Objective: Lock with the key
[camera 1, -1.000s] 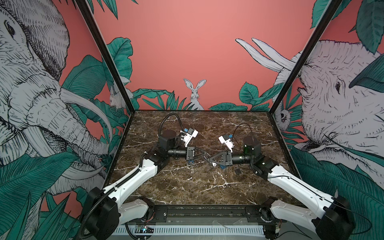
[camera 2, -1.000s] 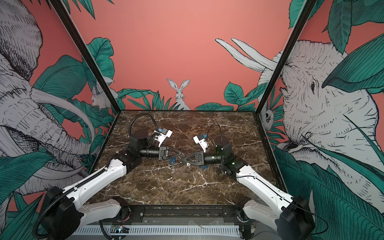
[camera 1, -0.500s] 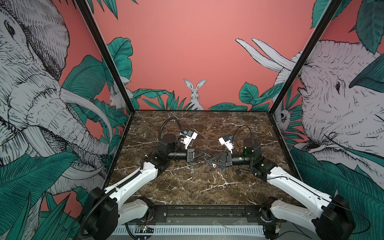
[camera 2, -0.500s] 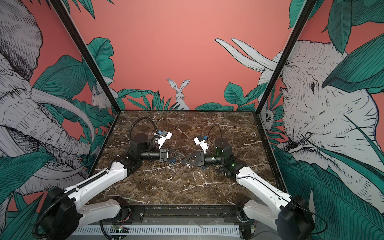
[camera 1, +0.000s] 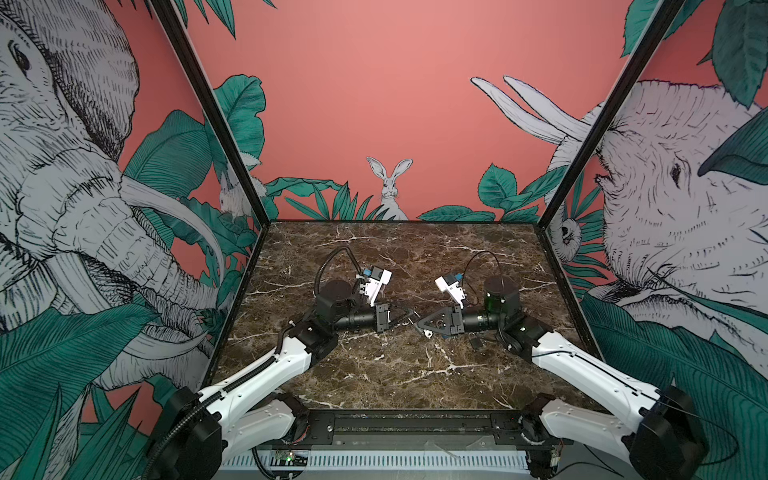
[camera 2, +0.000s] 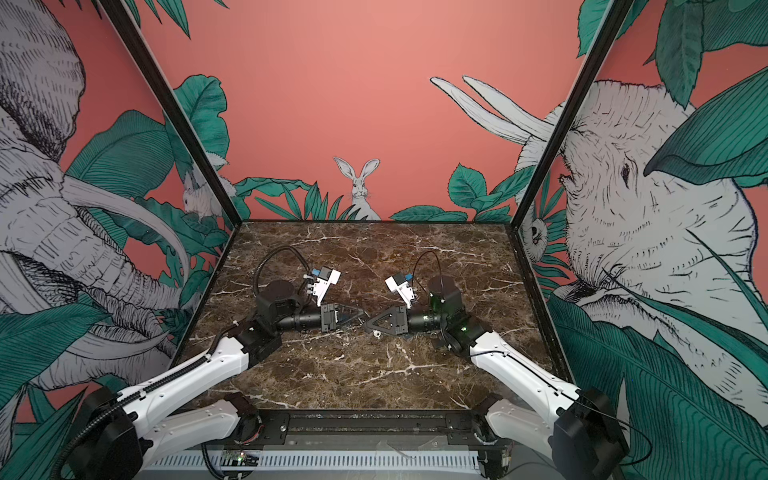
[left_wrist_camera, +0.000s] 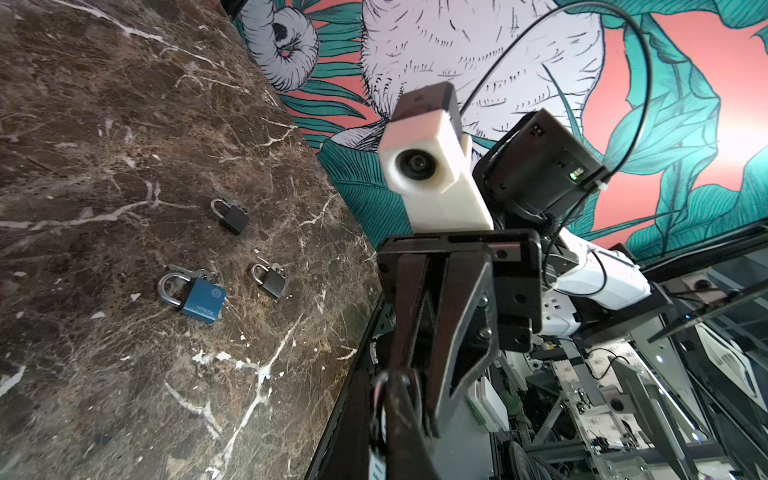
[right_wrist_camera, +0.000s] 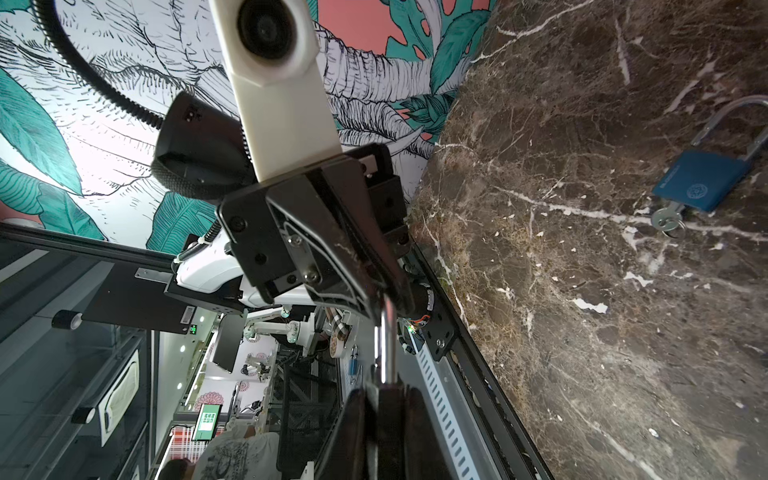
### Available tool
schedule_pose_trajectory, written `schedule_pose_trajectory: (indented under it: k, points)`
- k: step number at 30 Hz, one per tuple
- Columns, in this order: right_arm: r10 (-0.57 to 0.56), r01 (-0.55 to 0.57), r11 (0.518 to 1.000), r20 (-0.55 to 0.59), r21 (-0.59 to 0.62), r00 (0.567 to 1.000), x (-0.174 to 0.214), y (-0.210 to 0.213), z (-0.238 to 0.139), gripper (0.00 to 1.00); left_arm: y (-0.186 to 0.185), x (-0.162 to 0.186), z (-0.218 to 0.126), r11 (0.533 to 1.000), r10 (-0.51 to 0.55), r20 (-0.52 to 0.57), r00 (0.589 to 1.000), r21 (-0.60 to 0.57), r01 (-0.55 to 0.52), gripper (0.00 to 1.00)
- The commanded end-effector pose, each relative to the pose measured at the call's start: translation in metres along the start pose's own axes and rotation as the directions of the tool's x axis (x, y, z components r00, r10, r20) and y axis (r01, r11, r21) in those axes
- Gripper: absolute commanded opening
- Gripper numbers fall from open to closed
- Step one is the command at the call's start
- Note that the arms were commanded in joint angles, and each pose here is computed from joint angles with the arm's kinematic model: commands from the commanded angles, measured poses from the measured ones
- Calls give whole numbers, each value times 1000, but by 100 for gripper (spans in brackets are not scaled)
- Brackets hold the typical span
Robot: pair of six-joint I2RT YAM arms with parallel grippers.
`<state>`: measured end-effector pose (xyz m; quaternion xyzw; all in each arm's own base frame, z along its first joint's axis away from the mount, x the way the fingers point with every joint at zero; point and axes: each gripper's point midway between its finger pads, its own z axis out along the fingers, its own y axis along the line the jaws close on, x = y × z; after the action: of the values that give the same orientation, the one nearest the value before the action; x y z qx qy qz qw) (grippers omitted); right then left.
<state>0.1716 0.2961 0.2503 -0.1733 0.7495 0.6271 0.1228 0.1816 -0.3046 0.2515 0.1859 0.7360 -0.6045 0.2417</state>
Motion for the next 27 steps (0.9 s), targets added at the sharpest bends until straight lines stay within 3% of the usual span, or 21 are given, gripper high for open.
schedule_pose_trajectory:
  k: [1, 27]
  points:
    - [-304, 326, 941, 195, -92, 932, -51, 62, -4, 0, 1, 71, 12, 992, -118, -234, 965, 13, 124, 0]
    - [-302, 307, 952, 242, 17, 922, -70, 36, -4, 0, -11, 96, -4, 995, -101, -226, 969, -6, 102, 0]
